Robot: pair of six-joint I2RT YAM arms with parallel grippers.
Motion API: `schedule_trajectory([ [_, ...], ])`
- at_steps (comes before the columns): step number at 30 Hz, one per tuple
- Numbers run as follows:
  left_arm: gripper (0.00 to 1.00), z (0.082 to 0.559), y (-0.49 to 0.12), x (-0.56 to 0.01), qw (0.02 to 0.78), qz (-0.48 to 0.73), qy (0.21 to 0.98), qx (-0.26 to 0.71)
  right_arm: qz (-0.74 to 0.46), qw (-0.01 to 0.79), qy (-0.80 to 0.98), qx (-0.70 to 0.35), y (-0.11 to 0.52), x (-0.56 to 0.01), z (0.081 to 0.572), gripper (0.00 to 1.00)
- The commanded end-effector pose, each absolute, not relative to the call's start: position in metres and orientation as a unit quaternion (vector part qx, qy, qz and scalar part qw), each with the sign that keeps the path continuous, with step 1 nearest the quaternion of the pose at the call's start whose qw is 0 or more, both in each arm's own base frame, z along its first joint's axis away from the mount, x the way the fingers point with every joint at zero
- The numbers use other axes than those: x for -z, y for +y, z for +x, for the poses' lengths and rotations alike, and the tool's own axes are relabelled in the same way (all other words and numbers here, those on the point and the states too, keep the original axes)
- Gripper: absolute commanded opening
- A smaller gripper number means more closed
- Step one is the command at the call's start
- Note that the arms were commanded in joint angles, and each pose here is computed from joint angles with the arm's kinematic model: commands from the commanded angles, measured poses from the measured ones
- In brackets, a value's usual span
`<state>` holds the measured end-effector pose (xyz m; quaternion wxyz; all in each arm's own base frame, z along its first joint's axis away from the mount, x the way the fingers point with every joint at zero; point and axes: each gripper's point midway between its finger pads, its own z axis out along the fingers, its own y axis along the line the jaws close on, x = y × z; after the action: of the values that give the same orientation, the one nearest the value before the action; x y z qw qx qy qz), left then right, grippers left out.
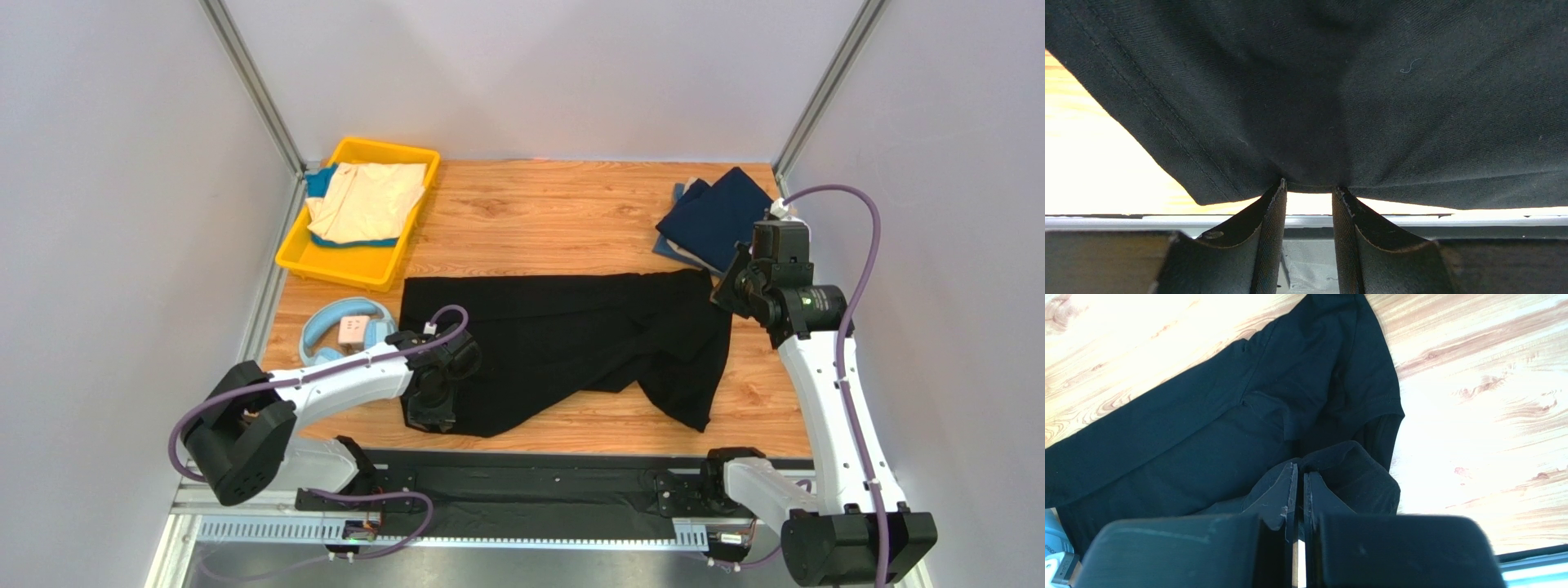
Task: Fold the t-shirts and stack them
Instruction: Grap the side of the flattened tshirt closest away from the robot with both arms
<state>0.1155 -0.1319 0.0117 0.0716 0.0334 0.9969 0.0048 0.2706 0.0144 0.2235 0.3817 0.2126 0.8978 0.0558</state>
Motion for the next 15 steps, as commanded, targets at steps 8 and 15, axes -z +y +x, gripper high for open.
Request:
schedule_trajectory([
  [8,0.00,0.139,-0.154,-0.005,0.095,0.042,0.995,0.005,0.200,0.424,0.881,-0.064,0.014,-0.247,0.286,0.00],
  [15,0.00,0.153,-0.169,-0.036,0.122,0.053,0.991,0.032,0.198,0.419,0.884,-0.059,0.013,-0.241,0.283,0.00],
])
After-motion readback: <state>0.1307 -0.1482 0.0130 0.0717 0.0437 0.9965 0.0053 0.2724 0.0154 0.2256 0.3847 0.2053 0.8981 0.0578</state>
